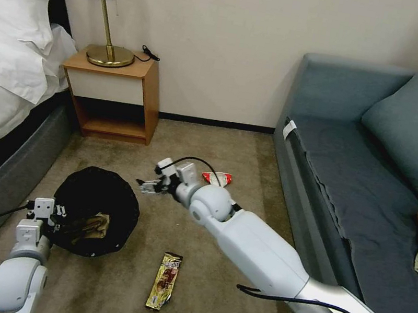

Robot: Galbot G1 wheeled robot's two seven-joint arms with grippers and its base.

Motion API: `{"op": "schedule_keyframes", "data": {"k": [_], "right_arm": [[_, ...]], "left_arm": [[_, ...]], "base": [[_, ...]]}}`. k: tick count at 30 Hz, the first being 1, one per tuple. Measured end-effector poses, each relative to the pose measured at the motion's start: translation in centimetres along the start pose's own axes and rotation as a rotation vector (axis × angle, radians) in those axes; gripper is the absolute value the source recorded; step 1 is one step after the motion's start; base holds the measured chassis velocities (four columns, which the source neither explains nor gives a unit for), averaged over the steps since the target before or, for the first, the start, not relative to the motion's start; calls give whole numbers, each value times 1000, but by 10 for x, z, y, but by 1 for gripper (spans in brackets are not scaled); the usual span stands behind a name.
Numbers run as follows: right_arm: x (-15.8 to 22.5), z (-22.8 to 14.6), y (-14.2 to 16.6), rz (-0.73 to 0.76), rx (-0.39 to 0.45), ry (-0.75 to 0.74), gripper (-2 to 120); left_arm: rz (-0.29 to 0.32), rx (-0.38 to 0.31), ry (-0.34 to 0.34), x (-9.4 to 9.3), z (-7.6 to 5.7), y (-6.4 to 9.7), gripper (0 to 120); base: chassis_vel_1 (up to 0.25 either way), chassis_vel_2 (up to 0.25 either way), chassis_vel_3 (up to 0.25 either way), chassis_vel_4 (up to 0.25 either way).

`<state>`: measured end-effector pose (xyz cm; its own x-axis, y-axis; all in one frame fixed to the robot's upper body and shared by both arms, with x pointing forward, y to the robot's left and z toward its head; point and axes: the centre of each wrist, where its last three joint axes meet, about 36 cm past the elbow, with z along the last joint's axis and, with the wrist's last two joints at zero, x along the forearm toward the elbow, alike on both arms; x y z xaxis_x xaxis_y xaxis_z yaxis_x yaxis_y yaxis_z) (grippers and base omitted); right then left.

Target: Pick up the trash bin, then pick up the garbage on the floor and place it into the trash bin.

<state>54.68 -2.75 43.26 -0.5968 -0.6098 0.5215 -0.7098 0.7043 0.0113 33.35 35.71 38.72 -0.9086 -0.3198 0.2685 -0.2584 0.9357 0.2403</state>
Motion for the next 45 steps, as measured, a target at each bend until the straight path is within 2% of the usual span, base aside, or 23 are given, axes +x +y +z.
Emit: {"op": "schedule_keyframes", "data": {"k": [4,11,15,19,29,31,38,45], "right_arm": [[-2,10,-2,4,-18,59,100],[-15,42,4,-8,-60,162,100],[-23,71,15,-21,-61,226,100],[-26,96,29,-37,-60,272,100],[-32,129,46,-45,-48,348,100],[-37,153,59,-50,-17,408,100],[-41,168,73,-69,-1,449,100],[-43,184,83,-74,4,483,100]], "left_arm": [[-4,4,-5,0,-2,-1,4],[-9,24,-20,5,-15,-5,4],[-11,31,-28,6,-19,-6,4],[-13,41,-25,8,-18,-9,4],[-3,44,-18,8,-12,-19,4],[6,43,-20,5,-10,-24,4],[3,35,-31,5,-14,-21,4],[2,31,-27,8,-12,-19,4]], "base": [[0,0,0,0],[0,0,0,0],[0,0,0,0],[0,0,0,0],[0,0,0,0],[0,0,0,0],[0,0,0,0],[0,0,0,0]]}}
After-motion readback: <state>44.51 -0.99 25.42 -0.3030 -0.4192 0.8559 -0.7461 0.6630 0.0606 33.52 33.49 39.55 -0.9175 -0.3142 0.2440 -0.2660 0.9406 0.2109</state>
